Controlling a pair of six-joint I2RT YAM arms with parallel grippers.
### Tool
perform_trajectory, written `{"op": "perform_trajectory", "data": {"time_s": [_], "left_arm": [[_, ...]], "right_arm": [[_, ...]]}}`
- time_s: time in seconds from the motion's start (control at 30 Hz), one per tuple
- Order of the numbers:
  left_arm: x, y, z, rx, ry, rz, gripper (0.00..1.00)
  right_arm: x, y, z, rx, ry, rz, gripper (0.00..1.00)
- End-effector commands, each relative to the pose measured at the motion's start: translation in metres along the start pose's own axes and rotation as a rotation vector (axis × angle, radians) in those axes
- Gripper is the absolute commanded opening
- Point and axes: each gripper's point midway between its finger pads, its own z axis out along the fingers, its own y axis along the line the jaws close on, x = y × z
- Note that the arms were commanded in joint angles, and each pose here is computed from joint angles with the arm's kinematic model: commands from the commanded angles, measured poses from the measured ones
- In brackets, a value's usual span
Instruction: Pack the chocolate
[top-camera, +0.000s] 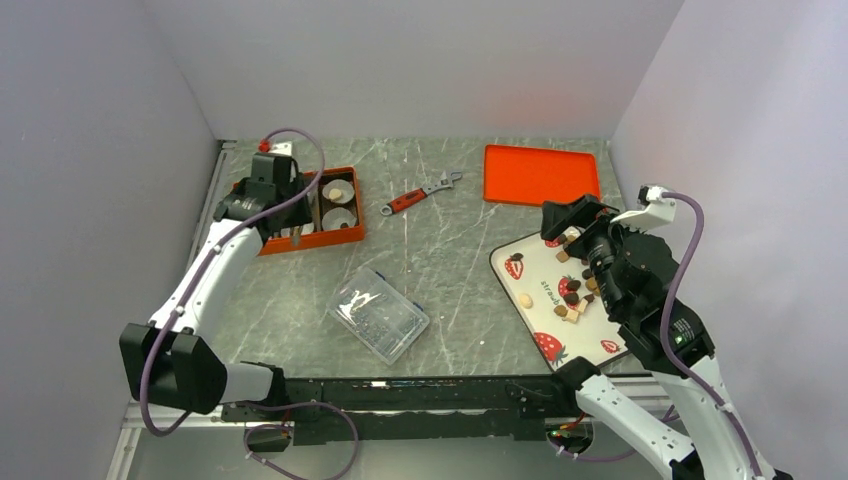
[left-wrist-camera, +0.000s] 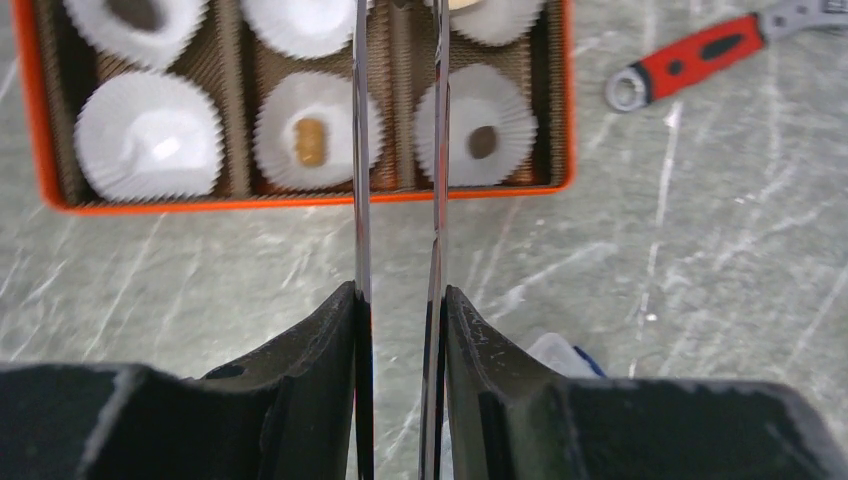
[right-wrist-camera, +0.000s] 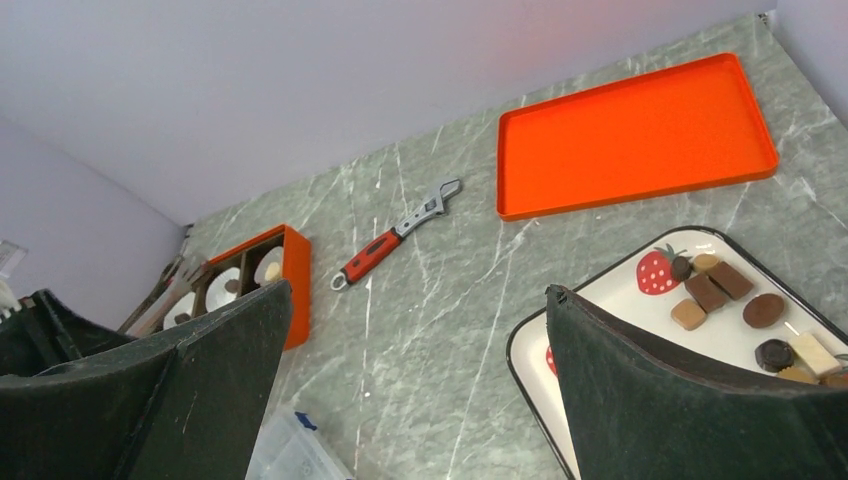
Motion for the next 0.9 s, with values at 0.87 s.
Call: {"op": "perform_trajectory", "data": {"time_s": [0.87], "left_arm": [[0.046,0.128,-0.011,-0.32,0.088,-0.257,0.35]], "right_arm": [[0.004,0.01,0.009,-0.046,-0.004,-0.011,1.0]]}}
